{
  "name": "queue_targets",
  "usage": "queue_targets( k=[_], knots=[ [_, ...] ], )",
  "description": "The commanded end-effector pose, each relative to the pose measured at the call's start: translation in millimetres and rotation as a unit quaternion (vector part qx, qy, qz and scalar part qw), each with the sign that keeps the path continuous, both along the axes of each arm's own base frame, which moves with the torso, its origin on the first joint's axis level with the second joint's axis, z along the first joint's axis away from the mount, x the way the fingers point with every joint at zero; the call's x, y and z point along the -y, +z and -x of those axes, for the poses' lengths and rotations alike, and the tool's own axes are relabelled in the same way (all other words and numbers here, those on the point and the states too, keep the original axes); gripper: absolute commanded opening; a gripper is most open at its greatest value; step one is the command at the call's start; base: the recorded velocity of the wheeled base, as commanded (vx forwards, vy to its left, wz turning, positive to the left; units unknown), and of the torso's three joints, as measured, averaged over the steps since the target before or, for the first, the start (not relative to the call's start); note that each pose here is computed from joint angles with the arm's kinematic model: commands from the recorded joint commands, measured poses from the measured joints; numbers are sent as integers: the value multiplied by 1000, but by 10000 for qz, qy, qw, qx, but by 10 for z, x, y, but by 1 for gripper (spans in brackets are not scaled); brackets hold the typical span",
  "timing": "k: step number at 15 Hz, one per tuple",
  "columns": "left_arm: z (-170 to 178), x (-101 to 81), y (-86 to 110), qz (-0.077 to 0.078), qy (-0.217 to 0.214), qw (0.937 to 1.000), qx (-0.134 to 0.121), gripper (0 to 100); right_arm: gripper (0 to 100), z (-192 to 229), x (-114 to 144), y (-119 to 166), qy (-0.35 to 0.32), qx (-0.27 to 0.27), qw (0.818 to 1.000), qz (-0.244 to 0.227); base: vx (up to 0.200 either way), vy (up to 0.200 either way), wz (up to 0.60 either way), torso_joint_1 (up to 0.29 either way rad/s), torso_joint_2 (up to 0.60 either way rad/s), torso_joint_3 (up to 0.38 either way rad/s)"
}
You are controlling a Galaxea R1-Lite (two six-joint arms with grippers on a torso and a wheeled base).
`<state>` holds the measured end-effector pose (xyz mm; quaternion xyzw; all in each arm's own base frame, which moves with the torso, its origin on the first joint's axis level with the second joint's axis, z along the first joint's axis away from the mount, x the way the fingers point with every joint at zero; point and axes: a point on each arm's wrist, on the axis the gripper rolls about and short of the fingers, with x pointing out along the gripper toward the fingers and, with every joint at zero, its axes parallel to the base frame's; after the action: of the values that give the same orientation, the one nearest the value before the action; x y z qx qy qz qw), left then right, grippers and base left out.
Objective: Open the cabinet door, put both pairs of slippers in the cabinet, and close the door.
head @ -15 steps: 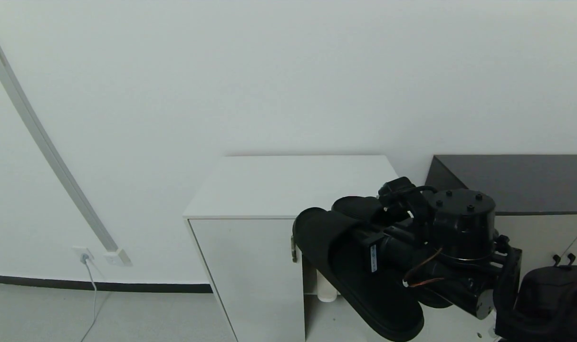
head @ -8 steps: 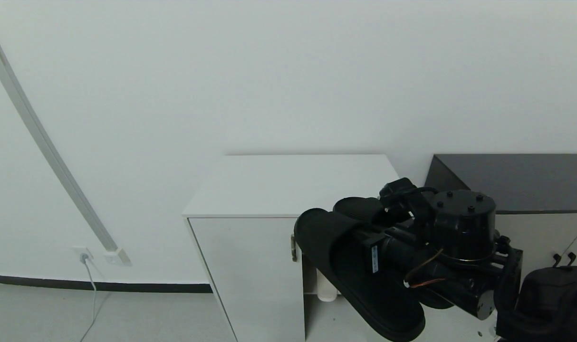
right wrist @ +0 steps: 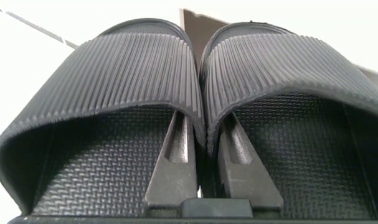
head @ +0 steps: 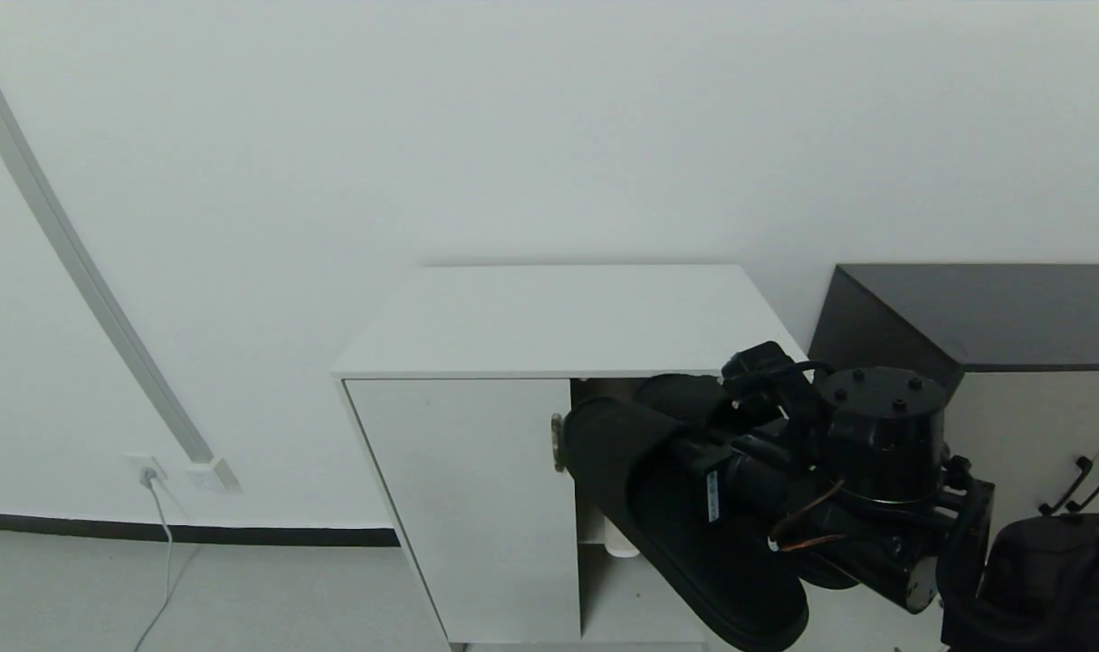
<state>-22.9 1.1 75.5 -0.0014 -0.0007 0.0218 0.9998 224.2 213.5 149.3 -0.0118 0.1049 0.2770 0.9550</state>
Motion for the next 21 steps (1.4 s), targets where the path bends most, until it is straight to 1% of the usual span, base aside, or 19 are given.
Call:
queue_targets(
  k=[1,10,16,21],
  knots=[
    [-1,0,0,1,4,10000,-6,0,0,-15,-17,-56,-1,-25,10000,48,0,0,0,-227,549,325],
    [-1,0,2,2,4,10000,1,0,0,-14,-16,-67,-1,-20,10000,42,0,0,0,-208,525,317],
    [-1,0,2,2,4,10000,1,0,0,-11,-20,-67,9,-16,10000,49,0,0,0,-159,480,321],
    [-1,0,2,2,4,10000,1,0,0,-11,-20,-67,7,-20,10000,42,0,0,0,-113,455,346]
  ],
)
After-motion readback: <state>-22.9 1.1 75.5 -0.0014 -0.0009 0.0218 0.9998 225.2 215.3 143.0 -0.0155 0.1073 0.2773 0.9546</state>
